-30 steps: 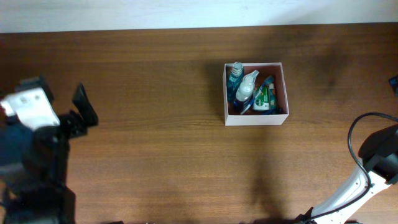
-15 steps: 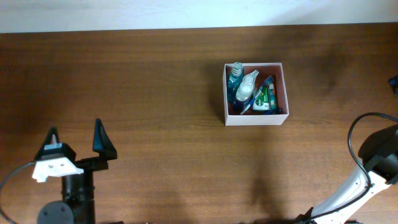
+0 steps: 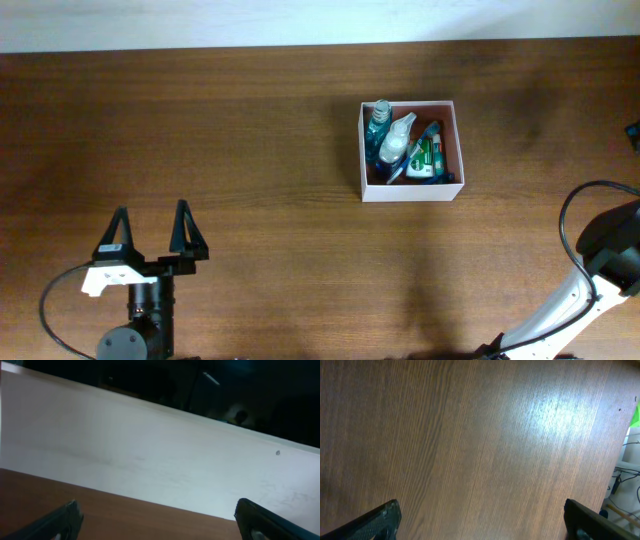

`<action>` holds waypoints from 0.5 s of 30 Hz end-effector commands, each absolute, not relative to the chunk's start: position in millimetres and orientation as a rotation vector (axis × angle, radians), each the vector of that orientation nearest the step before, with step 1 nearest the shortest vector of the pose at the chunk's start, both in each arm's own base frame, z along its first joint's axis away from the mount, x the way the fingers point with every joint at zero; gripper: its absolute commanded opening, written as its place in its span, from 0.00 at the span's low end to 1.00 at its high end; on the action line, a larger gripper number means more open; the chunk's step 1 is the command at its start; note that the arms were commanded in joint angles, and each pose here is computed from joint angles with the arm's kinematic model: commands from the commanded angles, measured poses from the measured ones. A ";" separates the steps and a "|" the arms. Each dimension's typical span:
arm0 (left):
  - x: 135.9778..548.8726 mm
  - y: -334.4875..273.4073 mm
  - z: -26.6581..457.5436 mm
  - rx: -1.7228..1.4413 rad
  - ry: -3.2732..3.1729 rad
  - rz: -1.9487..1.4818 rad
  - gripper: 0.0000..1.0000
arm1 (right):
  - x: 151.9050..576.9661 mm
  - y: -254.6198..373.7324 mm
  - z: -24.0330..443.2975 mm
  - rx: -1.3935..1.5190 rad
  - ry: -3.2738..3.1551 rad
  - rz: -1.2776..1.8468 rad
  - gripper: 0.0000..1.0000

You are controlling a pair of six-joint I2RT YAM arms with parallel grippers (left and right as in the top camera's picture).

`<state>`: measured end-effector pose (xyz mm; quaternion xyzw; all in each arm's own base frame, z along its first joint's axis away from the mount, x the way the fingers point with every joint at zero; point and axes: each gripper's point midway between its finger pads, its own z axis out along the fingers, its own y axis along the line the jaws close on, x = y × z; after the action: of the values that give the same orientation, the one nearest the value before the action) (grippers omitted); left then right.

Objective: Pack container

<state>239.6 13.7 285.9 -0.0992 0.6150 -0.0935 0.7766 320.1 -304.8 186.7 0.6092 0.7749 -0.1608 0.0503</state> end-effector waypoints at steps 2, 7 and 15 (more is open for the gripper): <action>237.2 10.7 269.4 -0.204 1.327 -0.214 1.00 | 317.4 -305.2 194.4 1.849 2.338 -0.514 0.99; 234.5 7.2 254.2 -0.127 1.323 -0.153 0.99 | 317.4 -305.2 194.4 1.849 2.339 -0.514 0.99; 241.6 6.5 223.7 -0.039 1.379 -0.049 0.99 | 317.4 -305.2 194.4 1.849 2.338 -0.514 0.99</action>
<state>240.4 10.3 231.1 -0.0535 0.6322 -0.0498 0.7713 320.1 -304.8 186.7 0.6087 0.7753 -0.1608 0.0502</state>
